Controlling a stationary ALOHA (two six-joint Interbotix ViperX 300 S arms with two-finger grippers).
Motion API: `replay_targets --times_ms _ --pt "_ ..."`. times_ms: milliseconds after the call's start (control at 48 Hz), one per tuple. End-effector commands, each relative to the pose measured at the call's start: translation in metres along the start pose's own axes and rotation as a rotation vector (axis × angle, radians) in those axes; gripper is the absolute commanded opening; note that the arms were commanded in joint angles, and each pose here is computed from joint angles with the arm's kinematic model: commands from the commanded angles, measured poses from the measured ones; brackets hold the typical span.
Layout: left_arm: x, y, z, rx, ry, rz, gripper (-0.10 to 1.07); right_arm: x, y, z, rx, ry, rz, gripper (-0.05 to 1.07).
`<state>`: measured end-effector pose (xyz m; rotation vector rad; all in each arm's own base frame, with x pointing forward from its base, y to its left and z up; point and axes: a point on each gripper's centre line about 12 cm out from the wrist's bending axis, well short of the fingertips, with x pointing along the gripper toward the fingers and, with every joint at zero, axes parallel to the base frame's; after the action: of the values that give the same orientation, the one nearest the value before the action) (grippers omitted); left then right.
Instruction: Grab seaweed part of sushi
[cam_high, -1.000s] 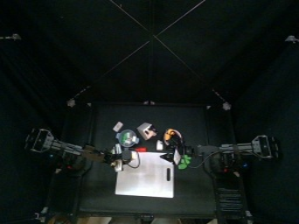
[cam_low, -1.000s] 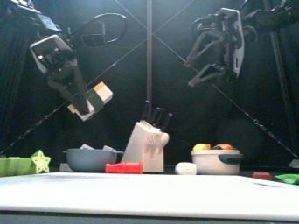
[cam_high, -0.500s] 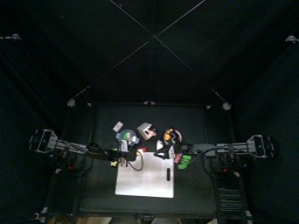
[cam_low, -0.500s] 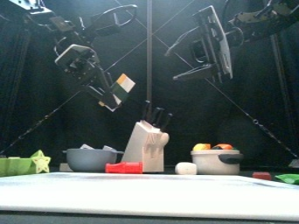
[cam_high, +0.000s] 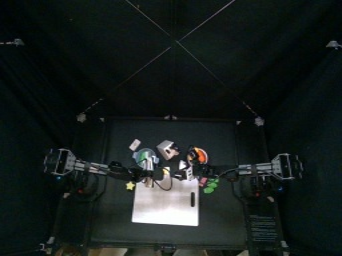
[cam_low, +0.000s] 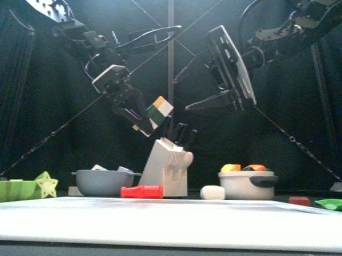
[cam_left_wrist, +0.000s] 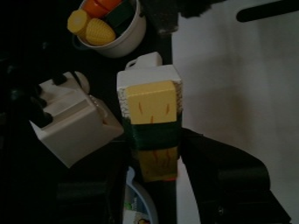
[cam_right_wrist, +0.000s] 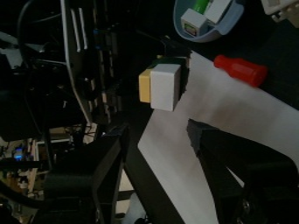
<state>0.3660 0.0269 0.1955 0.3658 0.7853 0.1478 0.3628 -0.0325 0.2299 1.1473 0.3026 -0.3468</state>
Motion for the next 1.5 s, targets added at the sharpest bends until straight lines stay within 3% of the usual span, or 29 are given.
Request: replay_targets --times_ms 0,396,729,854,1021,1479 --pt "-0.003 0.005 0.013 -0.014 -0.043 0.003 0.6 0.003 0.014 0.007 0.009 -0.021 0.037 0.89" --pt "0.003 -0.005 0.024 -0.024 -0.125 -0.076 0.6 0.023 0.019 0.009 -0.008 0.004 0.006 0.89" --pt "0.021 -0.009 0.029 -0.03 -0.104 -0.084 0.6 0.031 0.016 0.01 -0.002 0.024 -0.028 0.89" --pt "0.025 -0.006 0.023 -0.033 -0.076 -0.069 0.6 0.029 0.019 0.009 0.009 0.042 -0.04 0.89" --pt "0.026 0.0 0.018 -0.046 -0.048 -0.048 0.6 0.024 0.017 0.007 0.038 0.076 -0.072 0.89" --pt "0.023 -0.002 0.019 -0.048 -0.057 -0.055 0.6 0.023 -0.007 0.017 0.12 0.061 -0.139 0.88"
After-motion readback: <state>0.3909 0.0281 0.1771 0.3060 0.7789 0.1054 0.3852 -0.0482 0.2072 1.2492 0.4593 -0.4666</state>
